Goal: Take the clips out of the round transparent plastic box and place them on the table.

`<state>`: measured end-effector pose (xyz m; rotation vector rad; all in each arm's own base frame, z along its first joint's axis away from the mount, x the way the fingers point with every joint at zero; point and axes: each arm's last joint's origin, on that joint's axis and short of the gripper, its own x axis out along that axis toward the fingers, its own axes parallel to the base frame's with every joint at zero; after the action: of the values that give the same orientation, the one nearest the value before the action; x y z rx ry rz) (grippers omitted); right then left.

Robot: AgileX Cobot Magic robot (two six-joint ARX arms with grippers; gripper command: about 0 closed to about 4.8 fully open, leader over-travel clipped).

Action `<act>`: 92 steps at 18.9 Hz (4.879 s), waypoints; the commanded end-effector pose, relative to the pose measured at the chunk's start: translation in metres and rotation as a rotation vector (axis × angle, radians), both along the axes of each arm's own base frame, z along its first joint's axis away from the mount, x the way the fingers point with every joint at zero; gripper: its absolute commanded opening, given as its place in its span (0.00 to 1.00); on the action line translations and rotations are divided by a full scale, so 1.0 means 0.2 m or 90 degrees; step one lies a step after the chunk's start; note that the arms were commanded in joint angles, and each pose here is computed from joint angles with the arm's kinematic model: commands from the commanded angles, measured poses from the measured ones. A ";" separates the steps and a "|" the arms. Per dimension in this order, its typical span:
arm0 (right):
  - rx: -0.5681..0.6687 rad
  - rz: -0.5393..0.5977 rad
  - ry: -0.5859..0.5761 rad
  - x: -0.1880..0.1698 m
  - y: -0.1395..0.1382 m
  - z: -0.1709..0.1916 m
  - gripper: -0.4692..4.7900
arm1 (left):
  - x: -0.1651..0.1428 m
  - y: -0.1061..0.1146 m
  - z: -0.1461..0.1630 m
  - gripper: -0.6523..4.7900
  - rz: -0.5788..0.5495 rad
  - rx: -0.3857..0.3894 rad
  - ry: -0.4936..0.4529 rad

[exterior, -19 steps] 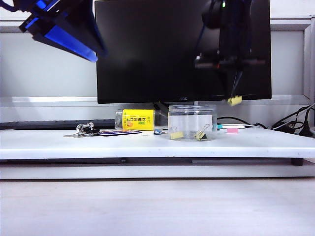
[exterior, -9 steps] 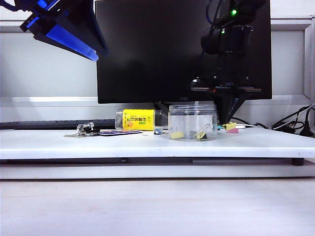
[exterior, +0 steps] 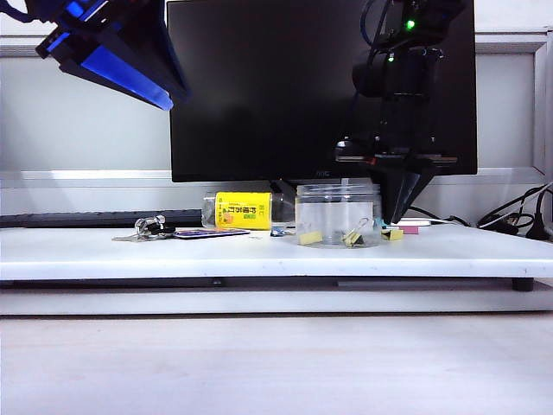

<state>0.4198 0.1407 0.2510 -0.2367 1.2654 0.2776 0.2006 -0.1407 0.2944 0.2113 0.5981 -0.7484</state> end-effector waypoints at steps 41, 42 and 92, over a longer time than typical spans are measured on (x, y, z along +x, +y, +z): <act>0.148 0.104 0.055 -0.10 0.33 0.00 0.25 | 0.00 0.00 0.01 0.41 -0.002 -0.005 -0.007; 0.148 0.104 0.055 -0.09 0.33 -0.01 0.26 | 0.00 0.00 0.01 0.41 -0.002 -0.005 -0.006; 0.139 0.096 0.008 -0.12 0.32 0.08 0.17 | -0.01 0.00 -0.01 0.41 -0.003 0.006 0.013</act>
<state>0.3953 0.2025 0.2659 -0.1464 1.2348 0.5381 0.1994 -0.1398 0.2917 0.2178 0.6308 -0.7465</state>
